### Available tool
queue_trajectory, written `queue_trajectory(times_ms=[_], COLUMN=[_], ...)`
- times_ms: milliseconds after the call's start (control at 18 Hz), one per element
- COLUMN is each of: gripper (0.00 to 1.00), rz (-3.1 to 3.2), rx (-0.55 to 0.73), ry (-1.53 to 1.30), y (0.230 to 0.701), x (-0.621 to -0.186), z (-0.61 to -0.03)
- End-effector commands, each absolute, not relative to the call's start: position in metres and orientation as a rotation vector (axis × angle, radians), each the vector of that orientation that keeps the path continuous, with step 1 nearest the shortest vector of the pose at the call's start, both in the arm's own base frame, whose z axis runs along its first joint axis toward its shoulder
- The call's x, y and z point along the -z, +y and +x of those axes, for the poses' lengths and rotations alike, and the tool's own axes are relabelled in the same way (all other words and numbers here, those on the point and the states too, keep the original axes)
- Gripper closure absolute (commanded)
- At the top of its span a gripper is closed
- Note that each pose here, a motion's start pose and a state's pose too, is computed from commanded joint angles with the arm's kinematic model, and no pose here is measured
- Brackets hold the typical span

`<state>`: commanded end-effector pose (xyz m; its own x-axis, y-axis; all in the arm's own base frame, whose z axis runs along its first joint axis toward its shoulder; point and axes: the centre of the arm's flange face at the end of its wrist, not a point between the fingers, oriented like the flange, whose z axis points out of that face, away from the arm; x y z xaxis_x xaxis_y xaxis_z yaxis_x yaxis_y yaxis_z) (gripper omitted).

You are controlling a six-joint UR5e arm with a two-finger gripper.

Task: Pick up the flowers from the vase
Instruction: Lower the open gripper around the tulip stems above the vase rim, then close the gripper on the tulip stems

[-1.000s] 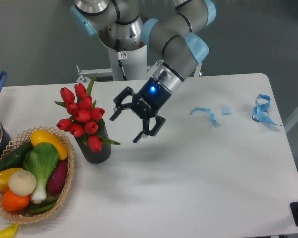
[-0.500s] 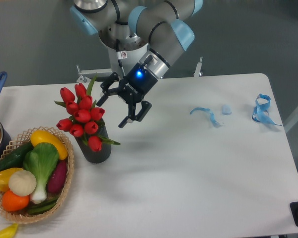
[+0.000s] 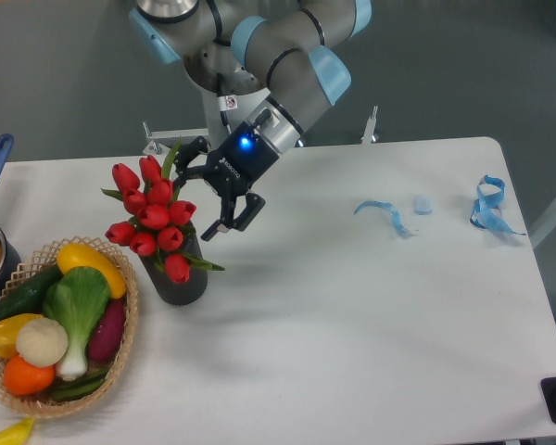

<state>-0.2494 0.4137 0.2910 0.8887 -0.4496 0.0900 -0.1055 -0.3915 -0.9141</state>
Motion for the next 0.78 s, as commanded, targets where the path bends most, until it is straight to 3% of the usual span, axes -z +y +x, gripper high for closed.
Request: queue_trajectory(times_ms=[333, 611, 722, 778], gripper=[0.01, 0.75, 0.94, 0.99], rz=[-1.939, -1.941, -1.94, -1.939], rx=[0.425, 0.432, 0.43, 0.425], ry=[0.465, 0.462, 0.463, 0.464], y=[0.435, 0.436, 0.437, 0.437], x=[-0.29, -0.288, -0.289, -0.29], z=[-0.237, -0.237, -0.238, -0.239])
